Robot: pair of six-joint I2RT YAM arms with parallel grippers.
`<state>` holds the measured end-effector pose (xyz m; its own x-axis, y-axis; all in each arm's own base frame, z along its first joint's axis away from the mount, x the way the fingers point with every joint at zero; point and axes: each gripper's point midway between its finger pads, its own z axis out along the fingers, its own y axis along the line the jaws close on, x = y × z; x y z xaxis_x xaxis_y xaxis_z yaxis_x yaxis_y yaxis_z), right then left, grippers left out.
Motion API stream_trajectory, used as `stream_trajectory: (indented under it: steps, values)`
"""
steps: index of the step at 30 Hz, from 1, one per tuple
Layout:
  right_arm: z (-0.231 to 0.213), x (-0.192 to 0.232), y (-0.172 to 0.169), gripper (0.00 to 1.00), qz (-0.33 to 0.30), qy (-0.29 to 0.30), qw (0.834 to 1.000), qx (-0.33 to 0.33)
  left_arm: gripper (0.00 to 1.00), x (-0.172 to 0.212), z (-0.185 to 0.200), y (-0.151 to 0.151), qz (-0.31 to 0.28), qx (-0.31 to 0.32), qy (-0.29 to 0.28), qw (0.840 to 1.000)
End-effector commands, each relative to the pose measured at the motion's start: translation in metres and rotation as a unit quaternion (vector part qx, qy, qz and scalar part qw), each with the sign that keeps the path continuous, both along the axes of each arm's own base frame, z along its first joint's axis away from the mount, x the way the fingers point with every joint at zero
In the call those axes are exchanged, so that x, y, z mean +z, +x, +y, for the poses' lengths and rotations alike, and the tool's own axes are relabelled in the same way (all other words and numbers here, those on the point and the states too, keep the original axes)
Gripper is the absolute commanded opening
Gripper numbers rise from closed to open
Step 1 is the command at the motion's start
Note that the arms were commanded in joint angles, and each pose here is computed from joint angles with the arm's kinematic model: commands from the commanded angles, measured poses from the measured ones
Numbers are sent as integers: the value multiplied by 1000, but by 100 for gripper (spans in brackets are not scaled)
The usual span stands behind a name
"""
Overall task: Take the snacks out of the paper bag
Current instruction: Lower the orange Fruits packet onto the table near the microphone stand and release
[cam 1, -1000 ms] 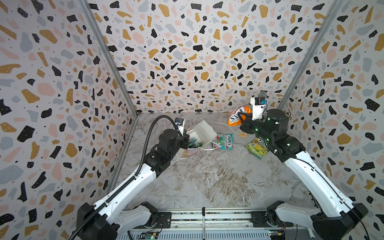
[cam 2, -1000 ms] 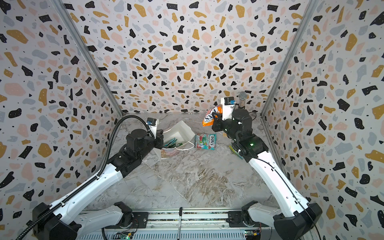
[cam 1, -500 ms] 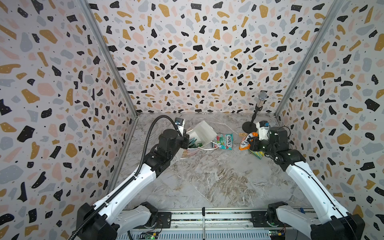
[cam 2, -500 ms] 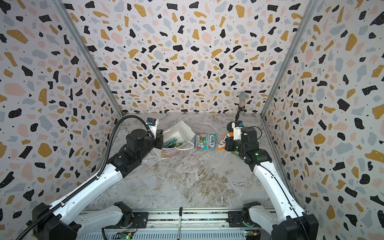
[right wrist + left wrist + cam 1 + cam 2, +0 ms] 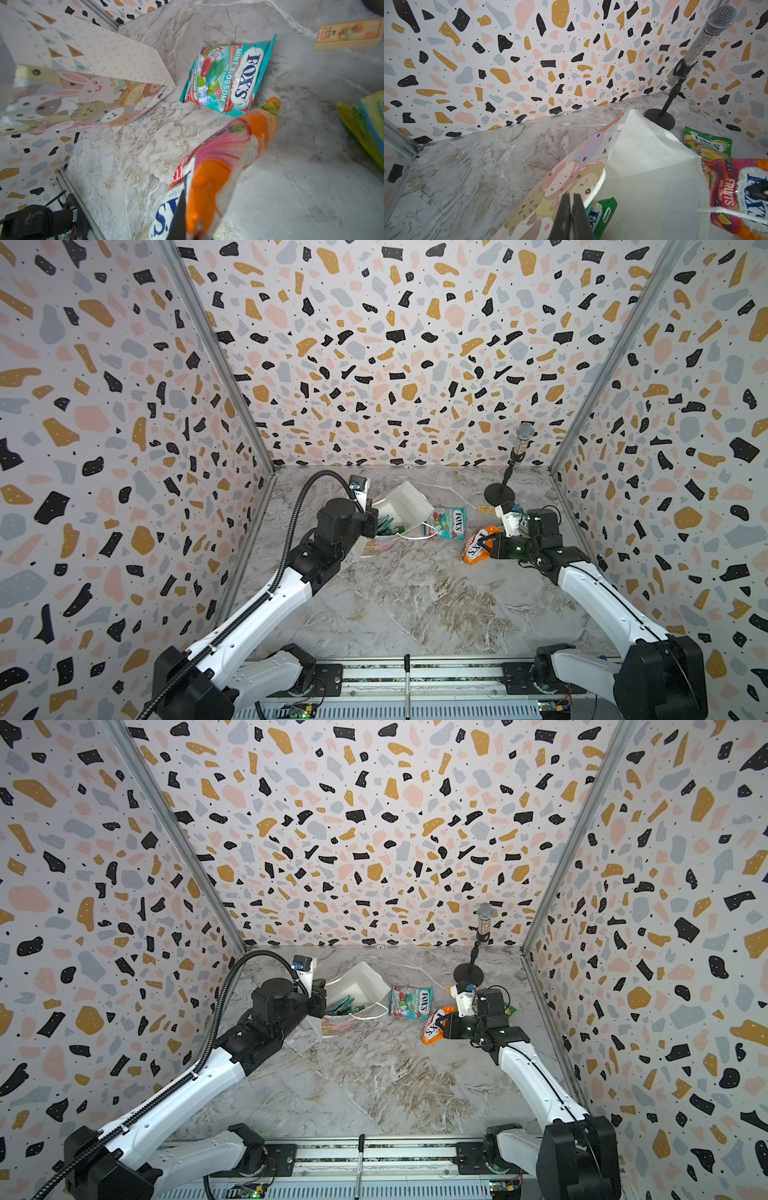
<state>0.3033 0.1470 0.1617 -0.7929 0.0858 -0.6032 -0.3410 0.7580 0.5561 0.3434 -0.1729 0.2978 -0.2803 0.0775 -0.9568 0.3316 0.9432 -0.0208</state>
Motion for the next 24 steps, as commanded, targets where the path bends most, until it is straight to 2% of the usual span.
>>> stream_trajectory:
  steps: [1,5,9,15,21,24]
  values:
    - [4,0,4,0,-8,21,1000,13,0,6,5,-3,-10,5,-1,1000]
    - [-5,-27,1,0,24,-6,1000,0,0,6,5,-2,-10,6,0,1000]
    - [-25,-48,2,0,39,-64,996,-39,0,7,6,-3,-12,7,0,1000]
    - [-36,-61,2,1,61,-94,992,-61,0,6,5,-3,-11,5,0,1000]
    - [-54,-61,5,17,59,-139,984,-96,0,5,5,-3,-10,6,1,1000]
    - [-61,-60,6,20,56,-154,980,-110,0,4,5,-2,-9,6,2,1000]
